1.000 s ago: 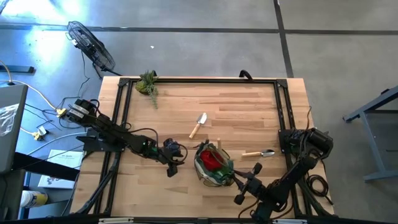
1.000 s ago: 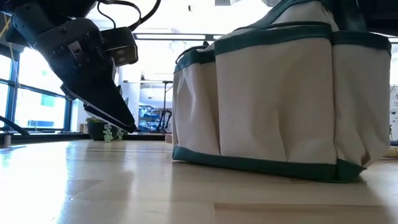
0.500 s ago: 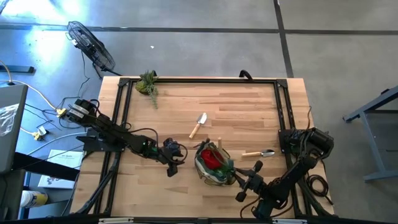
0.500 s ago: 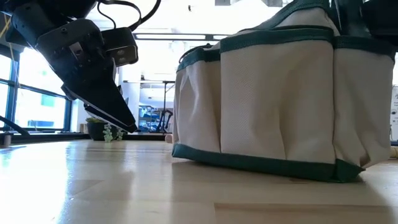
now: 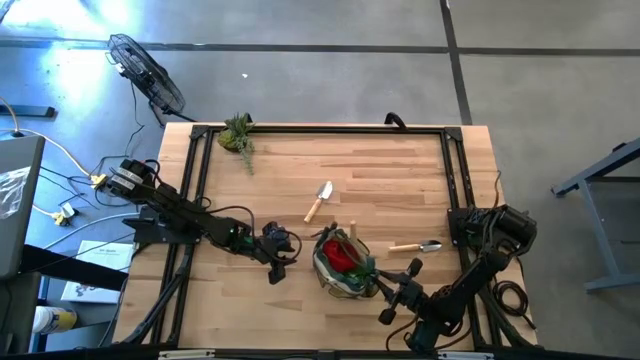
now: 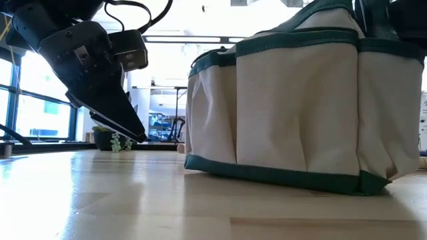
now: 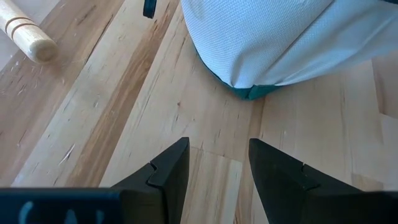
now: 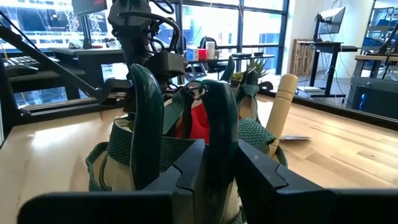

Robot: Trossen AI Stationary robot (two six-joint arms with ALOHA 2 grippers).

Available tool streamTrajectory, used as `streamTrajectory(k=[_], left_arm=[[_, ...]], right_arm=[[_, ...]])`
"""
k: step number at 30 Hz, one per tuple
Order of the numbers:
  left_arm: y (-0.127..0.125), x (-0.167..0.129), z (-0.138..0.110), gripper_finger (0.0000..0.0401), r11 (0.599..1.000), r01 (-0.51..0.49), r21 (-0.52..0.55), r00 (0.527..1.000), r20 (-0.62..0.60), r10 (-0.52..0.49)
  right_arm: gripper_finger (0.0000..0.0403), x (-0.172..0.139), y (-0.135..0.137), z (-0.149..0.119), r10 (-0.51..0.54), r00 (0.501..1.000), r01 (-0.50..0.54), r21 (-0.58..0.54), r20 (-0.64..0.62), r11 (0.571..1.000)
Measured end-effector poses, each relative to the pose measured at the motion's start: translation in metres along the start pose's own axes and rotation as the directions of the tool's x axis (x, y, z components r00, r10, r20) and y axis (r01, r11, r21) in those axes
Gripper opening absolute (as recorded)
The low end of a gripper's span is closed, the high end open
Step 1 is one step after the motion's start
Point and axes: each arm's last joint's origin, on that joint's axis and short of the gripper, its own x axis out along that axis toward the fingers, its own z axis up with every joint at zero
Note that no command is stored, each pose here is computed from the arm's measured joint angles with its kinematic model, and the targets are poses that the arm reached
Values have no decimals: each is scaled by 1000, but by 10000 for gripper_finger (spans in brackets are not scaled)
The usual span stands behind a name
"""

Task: Pick & Place Garden tools in Gardening bag
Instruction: Put the green shear scissors into the light brown gardening bag, then put the right trowel into the light brown gardening bag

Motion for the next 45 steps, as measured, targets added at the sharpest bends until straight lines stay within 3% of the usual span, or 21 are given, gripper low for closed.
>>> streamTrajectory(k=[9, 20, 32, 37, 45], left_arm=[[0, 0, 0, 161, 1000, 0, 0, 1000, 0, 0], [0, 0, 0, 161, 1000, -12, -1, 1000, 11, 12], [0, 0, 0, 161, 1000, -14, 1, 1000, 7, 14], [0, 0, 0, 161, 1000, -14, 1, 1000, 7, 14], [1, 0, 0, 161, 1000, -14, 1, 1000, 7, 14]], right_arm=[[68, 0, 1, -1, 4, 1000, -4, 7, -20, 1000], [118, 0, 0, -4, 12, 998, -13, -15, -63, 1000], [99, -25, 0, 11, 93, 993, -99, -87, -73, 991], [97, -34, 1, 12, 141, 976, -155, -72, -166, 985], [97, -41, 5, 7, 215, 905, -227, 10, -366, 974]])
